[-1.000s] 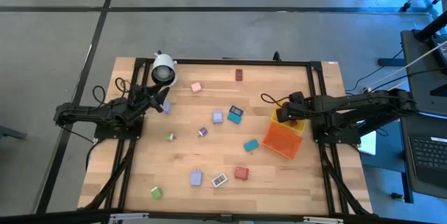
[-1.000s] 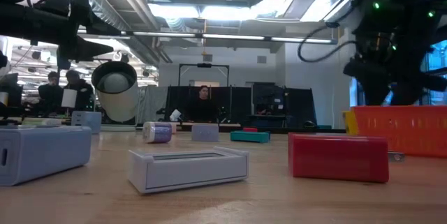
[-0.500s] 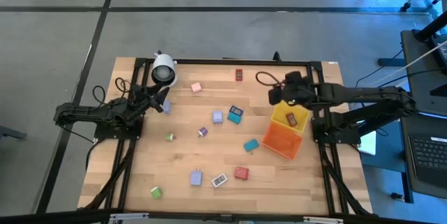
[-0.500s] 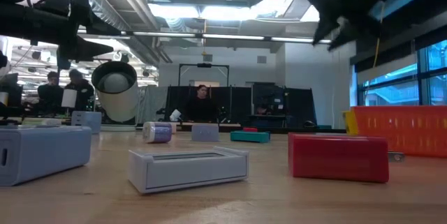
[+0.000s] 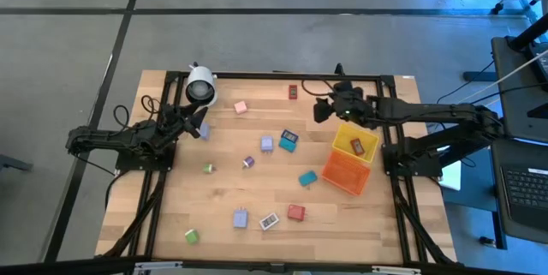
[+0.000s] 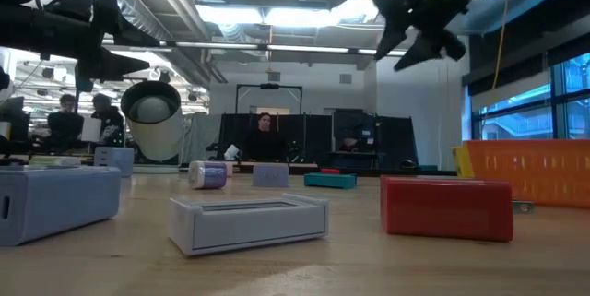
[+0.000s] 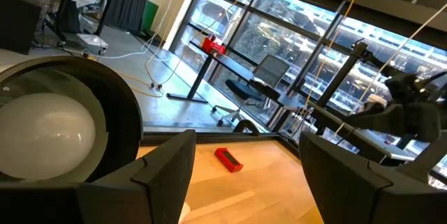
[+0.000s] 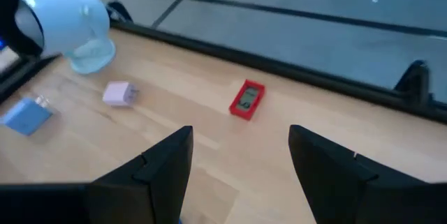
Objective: Pick & Place Office items
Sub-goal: Put the red digital timer into the yellow basket
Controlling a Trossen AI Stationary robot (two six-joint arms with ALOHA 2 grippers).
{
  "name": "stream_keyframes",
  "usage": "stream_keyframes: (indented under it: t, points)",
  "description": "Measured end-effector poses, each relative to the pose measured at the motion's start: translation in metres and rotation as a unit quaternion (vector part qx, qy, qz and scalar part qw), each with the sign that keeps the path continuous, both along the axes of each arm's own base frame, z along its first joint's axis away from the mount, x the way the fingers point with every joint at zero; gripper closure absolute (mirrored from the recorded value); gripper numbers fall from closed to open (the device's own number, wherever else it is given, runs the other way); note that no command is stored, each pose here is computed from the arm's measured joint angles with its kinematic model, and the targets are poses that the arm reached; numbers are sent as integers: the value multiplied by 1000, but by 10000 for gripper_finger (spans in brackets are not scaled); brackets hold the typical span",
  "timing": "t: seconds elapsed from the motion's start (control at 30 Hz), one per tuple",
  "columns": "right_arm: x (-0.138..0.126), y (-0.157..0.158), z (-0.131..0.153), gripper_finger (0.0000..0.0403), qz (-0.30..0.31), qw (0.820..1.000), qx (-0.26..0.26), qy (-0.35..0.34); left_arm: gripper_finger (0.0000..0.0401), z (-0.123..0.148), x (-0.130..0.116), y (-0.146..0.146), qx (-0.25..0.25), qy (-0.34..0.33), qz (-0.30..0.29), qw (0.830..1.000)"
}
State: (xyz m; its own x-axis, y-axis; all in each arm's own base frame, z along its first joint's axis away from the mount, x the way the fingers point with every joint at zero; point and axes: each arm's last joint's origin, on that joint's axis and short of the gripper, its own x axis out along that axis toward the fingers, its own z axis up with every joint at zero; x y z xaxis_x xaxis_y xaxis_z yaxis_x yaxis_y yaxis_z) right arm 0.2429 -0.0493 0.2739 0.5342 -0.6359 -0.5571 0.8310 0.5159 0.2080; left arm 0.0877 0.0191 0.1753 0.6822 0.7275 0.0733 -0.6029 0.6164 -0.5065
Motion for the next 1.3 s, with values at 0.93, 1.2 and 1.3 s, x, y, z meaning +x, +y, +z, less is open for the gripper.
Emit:
stream_keyframes:
  t: [0.93,1.2,1.3]
  points:
    - [85,-116,-120,165,-33,990,133,-20,150,0,0,0,0,0,0,1000]
    - [108,-142,-125,165,-17,992,121,28,150,0,0,0,0,0,0,1000]
    - [114,-149,-125,165,-21,991,105,78,150,0,0,0,0,0,0,1000]
